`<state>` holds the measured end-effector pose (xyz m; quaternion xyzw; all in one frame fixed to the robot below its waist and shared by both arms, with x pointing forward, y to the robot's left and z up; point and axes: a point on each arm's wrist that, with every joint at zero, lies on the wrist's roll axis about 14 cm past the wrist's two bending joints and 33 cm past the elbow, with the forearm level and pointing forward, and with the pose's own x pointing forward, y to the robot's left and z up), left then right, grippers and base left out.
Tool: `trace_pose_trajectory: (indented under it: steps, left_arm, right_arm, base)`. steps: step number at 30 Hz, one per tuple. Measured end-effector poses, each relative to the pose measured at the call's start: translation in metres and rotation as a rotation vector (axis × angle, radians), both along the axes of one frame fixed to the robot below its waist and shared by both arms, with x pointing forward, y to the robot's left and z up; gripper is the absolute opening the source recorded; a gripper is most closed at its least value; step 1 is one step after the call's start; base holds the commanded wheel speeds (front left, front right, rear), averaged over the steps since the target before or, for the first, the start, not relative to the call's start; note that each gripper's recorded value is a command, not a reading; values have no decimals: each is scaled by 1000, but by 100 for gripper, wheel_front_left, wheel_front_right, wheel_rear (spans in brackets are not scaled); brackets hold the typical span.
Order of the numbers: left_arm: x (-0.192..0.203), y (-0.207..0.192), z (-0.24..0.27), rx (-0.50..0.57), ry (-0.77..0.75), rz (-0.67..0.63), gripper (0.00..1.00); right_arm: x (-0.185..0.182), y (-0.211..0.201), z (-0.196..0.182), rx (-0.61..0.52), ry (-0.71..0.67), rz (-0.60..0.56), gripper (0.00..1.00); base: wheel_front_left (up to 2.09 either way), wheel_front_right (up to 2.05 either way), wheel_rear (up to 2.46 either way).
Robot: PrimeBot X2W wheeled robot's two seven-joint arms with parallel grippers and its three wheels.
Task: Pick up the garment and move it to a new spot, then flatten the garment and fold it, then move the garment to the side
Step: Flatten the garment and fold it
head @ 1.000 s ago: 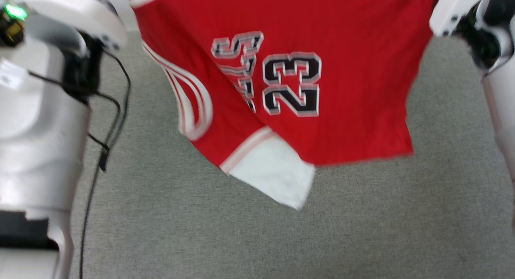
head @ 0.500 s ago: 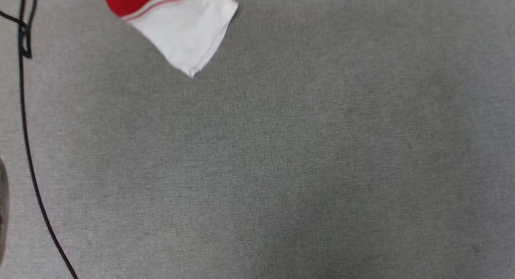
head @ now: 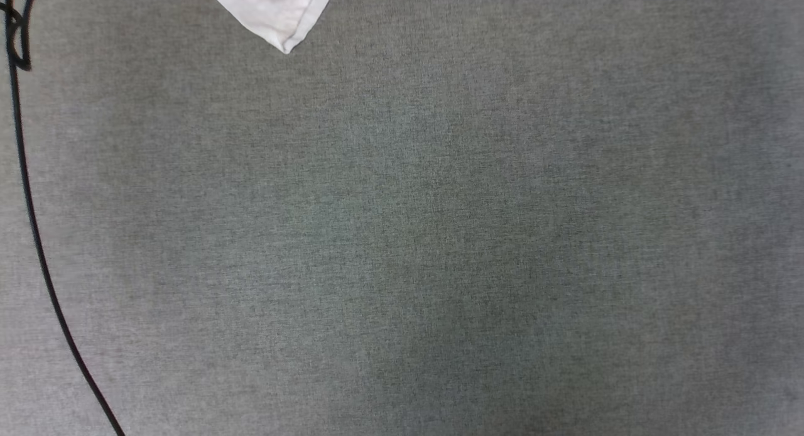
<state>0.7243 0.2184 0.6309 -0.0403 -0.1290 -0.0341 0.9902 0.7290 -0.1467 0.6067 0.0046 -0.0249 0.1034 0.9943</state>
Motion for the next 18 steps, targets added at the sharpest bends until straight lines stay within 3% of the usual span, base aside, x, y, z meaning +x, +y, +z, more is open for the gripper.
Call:
trace_pose_trajectory:
  steps: [8,18]
  left_arm:
    - [-6,3,-88,-39,198,-6,0]
    - [-87,2,-168,-110,367,-9,0]
  right_arm:
    - [-13,10,-86,-28,167,29,0]
    - [-102,4,-170,9,376,43,0]
  base:
    - [0,0,0]
    - [0,0,0]
